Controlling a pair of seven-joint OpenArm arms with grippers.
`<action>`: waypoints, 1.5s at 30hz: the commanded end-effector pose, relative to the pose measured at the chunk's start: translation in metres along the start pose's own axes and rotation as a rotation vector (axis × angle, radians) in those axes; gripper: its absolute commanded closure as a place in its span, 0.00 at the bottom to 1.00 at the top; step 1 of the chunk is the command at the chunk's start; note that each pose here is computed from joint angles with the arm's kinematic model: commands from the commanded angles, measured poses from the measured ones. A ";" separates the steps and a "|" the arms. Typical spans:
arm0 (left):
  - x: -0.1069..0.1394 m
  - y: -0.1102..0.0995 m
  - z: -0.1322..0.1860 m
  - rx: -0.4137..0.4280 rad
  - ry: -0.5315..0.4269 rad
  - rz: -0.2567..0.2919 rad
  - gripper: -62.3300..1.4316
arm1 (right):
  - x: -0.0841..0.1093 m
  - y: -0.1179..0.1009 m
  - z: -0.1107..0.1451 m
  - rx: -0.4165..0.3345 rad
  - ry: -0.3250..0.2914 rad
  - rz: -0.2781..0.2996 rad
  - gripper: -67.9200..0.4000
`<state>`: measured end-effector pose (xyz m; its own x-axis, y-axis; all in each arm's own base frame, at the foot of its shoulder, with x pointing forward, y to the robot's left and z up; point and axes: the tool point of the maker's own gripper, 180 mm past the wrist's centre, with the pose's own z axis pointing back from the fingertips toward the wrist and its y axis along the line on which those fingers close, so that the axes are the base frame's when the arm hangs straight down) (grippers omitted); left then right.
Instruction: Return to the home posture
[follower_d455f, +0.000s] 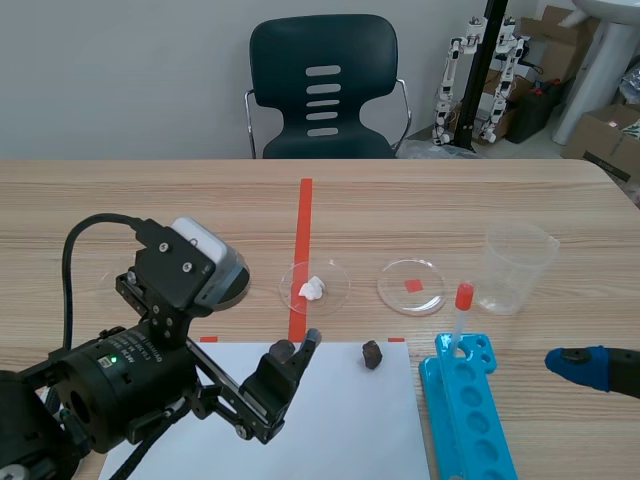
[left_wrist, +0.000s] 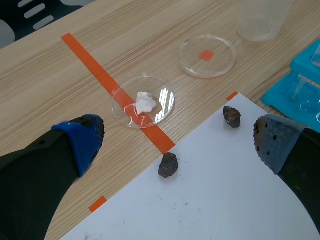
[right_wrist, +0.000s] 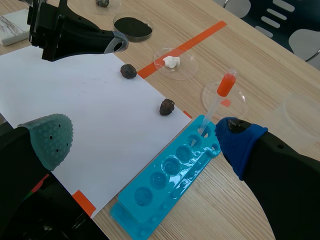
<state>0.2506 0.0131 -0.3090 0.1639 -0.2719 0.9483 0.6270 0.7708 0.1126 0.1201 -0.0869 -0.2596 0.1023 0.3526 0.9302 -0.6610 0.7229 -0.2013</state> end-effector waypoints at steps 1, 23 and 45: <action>0.005 0.000 0.000 0.002 -0.021 0.007 0.00 | 0.006 -0.003 0.000 -0.009 -0.024 -0.001 0.13; 0.003 -0.008 0.002 -0.034 -0.020 0.022 0.00 | 0.006 -0.003 0.000 -0.009 -0.024 -0.001 0.13; 0.027 -0.019 0.085 -0.039 -0.027 0.028 0.00 | 0.006 -0.003 0.000 -0.009 -0.024 -0.001 0.13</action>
<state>0.1785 0.0411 -0.2654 0.1726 -0.2456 0.9539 0.6532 0.7534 0.0758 0.1202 -0.0869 -0.2596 0.1019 0.3526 0.9302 -0.6609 0.7229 -0.2016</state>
